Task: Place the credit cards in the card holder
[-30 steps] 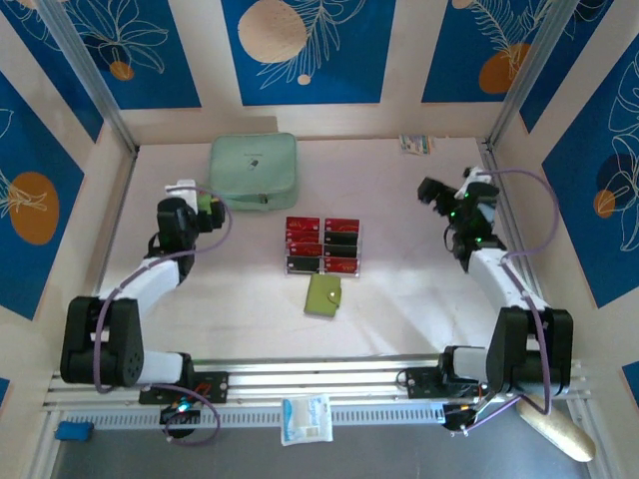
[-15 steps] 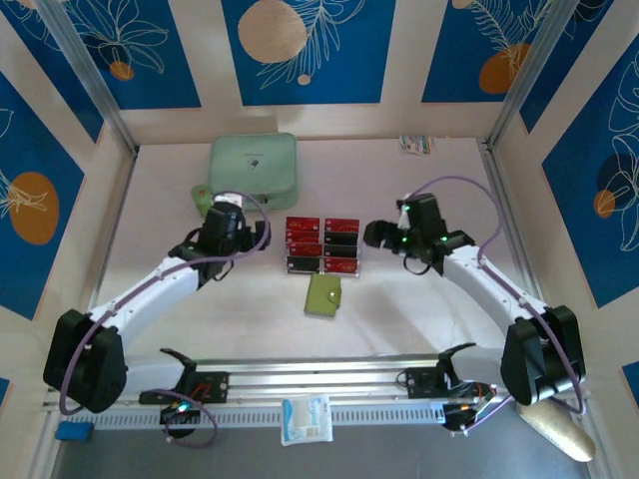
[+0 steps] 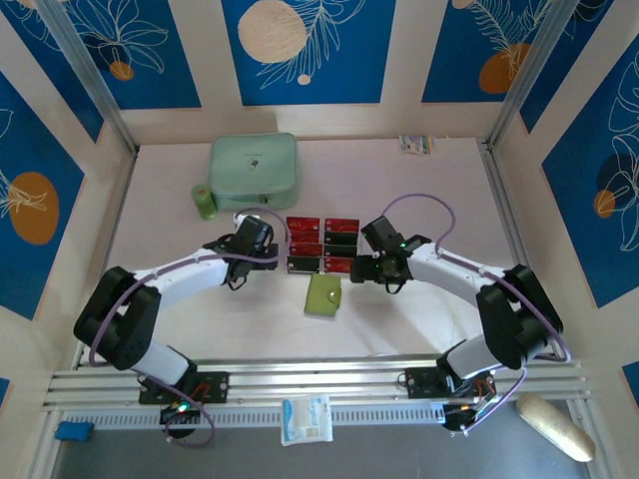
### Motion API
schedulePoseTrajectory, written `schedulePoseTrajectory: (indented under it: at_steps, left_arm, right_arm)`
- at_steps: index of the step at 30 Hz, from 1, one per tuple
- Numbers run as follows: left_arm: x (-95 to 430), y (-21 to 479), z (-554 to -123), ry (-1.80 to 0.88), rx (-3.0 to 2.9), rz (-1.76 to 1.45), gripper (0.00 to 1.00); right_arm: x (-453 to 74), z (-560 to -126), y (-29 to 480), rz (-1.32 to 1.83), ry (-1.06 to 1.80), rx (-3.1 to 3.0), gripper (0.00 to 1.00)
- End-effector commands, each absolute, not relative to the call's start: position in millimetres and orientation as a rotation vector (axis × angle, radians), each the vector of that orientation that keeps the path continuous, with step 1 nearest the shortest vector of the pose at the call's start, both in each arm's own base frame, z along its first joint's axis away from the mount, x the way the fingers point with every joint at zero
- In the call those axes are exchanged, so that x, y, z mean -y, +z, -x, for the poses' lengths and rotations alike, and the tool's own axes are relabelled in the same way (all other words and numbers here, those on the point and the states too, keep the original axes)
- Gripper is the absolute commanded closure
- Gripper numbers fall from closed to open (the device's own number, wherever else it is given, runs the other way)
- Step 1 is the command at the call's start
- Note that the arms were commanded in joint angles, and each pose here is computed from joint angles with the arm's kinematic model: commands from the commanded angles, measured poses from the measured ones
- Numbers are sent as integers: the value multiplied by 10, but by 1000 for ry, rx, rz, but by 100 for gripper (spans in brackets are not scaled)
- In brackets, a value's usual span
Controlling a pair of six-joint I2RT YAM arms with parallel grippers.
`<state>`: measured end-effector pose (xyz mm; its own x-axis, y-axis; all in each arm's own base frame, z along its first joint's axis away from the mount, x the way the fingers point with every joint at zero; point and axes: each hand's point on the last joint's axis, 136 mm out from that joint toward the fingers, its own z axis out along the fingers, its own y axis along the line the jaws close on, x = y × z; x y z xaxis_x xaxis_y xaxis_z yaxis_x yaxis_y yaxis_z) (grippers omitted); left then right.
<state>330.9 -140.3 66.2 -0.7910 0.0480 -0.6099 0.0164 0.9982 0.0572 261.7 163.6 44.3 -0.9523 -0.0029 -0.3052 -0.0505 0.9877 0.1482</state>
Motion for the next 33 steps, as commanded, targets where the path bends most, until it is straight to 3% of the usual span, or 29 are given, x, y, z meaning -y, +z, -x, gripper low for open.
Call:
schedulePoseTrajectory:
  at_steps: [1,20,33]
  left_arm:
    - [1447,708,-3382,96,-2464,-41,0]
    - [1680,568,-3536,110,-2473,-83,0]
    - [2225,571,-3931,51,-2445,-127,0]
  right_arm:
    - [-1662,-2673,472,34,170,-2815,19]
    - [-1437,-2931,328,-105,-6,-2812,19]
    - [-897,-3315,232,-410,-69,-2808,20]
